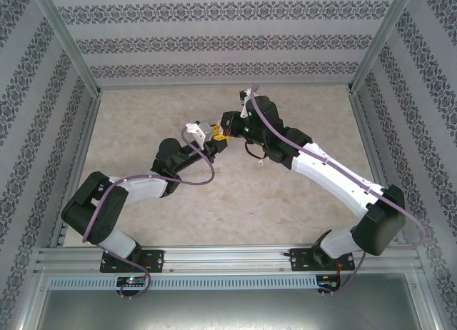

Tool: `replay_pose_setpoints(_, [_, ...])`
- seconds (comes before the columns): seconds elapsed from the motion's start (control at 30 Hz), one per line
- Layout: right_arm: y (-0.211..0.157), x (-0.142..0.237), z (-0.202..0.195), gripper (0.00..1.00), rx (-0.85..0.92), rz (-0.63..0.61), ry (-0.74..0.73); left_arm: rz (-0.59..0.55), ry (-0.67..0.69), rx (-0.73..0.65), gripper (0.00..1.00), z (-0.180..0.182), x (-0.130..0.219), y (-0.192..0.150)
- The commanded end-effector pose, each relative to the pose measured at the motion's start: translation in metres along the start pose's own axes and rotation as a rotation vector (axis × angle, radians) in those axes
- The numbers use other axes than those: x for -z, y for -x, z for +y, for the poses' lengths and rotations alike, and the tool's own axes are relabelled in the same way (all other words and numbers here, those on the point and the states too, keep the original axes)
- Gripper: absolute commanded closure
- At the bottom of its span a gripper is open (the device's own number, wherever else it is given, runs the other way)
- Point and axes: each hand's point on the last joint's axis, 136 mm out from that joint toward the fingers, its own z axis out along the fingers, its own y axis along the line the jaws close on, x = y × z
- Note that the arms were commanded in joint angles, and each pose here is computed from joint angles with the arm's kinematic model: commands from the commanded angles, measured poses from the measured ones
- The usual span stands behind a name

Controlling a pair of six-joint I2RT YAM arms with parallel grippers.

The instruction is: Insert the wireless bluetooth earbuds into the charging case

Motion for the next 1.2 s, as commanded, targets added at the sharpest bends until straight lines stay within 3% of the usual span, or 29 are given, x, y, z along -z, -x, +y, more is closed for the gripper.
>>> replay_pose_setpoints(0.0, [0.003,0.002,0.001,1.00,0.008,-0.005,0.002,-0.087,-0.041,-0.024,1.00,-0.012,0.001,0.032])
replay_pose_setpoints(0.4, [-0.004,0.022,-0.003,1.00,-0.007,-0.017,-0.003,-0.106,-0.039,-0.061,1.00,-0.012,0.000,0.041])
replay_pose_setpoints(0.87, [0.003,0.019,0.000,1.00,-0.007,-0.039,0.001,-0.110,-0.047,-0.047,1.00,-0.014,0.001,0.039])
replay_pose_setpoints(1.17, [0.020,0.045,-0.005,1.00,0.011,-0.098,-0.035,-0.100,-0.064,-0.044,1.00,-0.016,0.004,0.036])
